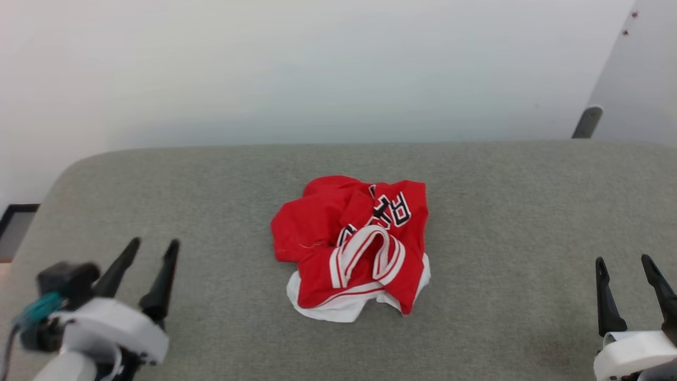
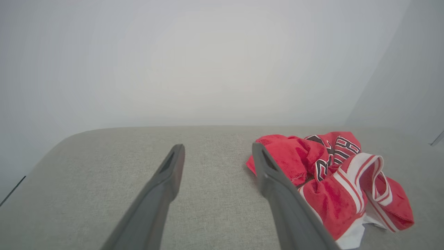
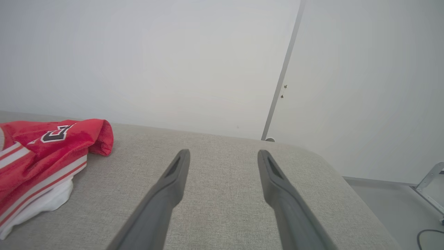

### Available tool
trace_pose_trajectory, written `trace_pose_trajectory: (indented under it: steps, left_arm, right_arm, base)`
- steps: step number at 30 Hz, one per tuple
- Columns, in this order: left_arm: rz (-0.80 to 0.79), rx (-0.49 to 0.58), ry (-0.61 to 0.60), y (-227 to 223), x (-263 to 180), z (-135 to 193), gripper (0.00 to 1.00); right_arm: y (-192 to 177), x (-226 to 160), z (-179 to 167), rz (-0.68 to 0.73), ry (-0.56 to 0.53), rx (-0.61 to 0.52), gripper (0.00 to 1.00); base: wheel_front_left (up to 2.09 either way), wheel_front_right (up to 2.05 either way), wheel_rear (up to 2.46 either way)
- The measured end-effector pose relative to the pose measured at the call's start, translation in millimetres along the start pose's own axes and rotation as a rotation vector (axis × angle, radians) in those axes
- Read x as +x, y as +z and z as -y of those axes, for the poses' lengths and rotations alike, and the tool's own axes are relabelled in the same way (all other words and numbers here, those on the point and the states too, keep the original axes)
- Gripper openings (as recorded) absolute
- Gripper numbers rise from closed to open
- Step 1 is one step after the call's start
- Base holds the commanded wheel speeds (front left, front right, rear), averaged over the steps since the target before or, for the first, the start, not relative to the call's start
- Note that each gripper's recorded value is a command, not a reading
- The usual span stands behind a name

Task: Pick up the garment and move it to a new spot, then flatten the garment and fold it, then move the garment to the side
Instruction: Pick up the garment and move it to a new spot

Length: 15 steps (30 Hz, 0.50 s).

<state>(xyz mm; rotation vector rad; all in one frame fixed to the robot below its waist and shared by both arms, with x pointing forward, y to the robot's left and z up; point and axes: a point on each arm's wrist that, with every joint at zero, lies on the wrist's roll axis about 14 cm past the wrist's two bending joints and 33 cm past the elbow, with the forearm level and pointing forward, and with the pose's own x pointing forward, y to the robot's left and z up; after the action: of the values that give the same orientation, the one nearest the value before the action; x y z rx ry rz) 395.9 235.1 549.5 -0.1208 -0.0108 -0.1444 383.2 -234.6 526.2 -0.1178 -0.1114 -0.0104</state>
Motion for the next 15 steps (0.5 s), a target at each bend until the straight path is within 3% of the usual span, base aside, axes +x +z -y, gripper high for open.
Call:
trace_pose_trajectory:
  steps: [7,15]
  left_arm:
    - [0.019,-0.029,0.124,-10,-39,-36,1.0]
    - [0.067,-0.048,0.201,-7,-67,-52,1.0]
  right_arm:
    - [3,-1,-8,0.012,0.015,0.009,1.0]
    - [5,-1,-14,0.016,0.031,0.02,1.0]
  base:
    - [0.0,0.0,0.0]
    - [0.0,0.0,0.0]
